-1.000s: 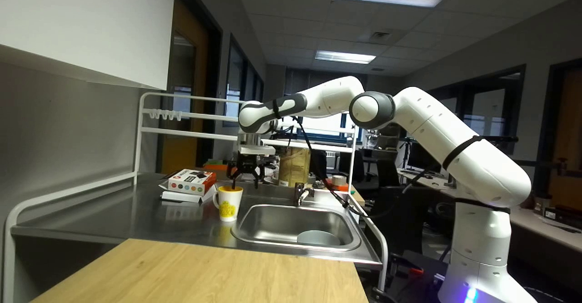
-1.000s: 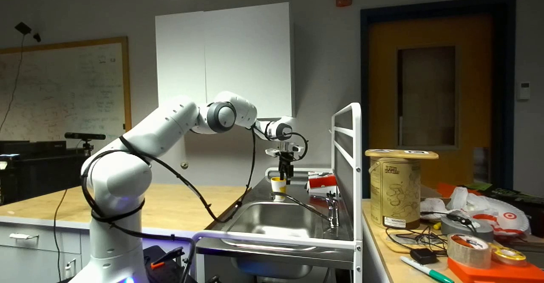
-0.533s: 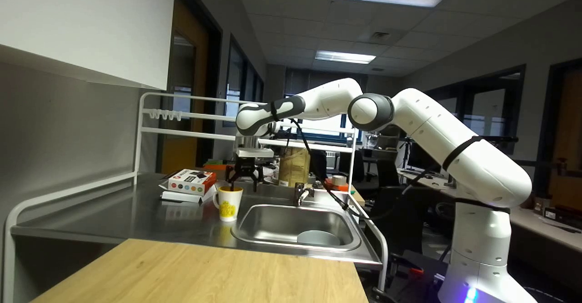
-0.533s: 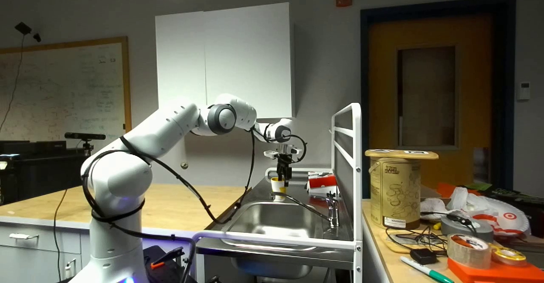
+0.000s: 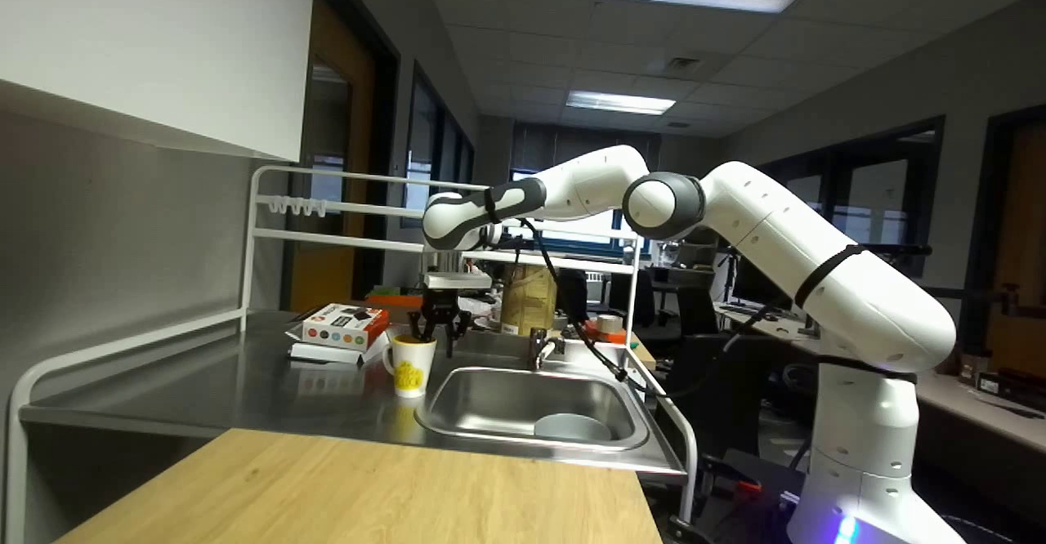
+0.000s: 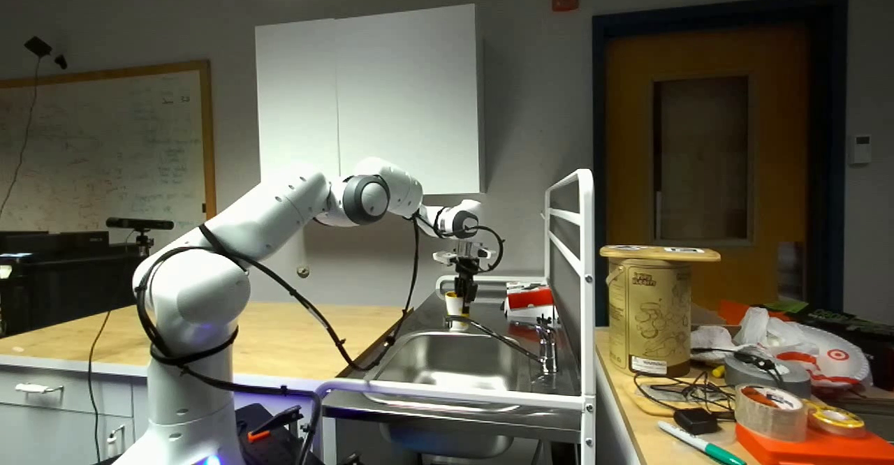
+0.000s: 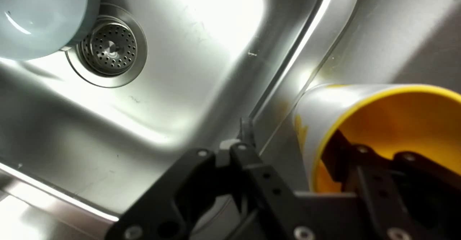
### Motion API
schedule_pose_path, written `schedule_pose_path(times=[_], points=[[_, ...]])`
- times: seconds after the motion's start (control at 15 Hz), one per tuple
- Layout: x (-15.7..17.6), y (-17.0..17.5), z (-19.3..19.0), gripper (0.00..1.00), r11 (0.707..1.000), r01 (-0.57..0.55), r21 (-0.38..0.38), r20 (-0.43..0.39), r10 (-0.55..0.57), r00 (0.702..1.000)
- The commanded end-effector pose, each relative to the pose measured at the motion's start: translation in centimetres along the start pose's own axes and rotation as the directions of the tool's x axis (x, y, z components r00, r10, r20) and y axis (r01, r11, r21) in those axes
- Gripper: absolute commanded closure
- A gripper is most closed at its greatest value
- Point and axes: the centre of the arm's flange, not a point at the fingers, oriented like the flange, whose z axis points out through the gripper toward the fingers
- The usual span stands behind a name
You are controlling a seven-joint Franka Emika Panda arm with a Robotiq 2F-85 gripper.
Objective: Take the mug from beside the sink and put it in the sink
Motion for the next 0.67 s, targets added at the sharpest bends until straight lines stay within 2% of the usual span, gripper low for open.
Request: schedule_pose_path(times=[0.0, 0.07, 0.2, 0.33, 0.4, 0.6], points=[[0.7, -0.4, -0.8, 0.8, 1.0, -0.003, 0.018, 0.012, 0.003, 1.0], [0.6, -0.4, -0.9, 0.89, 1.0, -0.003, 0.018, 0.011, 0.002, 1.0], [0.4, -0.4, -1.2, 0.97, 1.0, 0.0, 0.019, 0.006, 0.0, 1.0], [0.1, -0.9, -2.1, 0.98, 0.999, 0.012, 0.036, -0.006, -0.012, 1.0], [-0.1, -1.1, -2.5, 0.93, 0.999, 0.019, 0.039, -0.009, -0.019, 1.0], [-1.4, -1.9, -4.3, 0.94, 0.995, 0.07, 0.064, -0.011, -0.069, 0.998]])
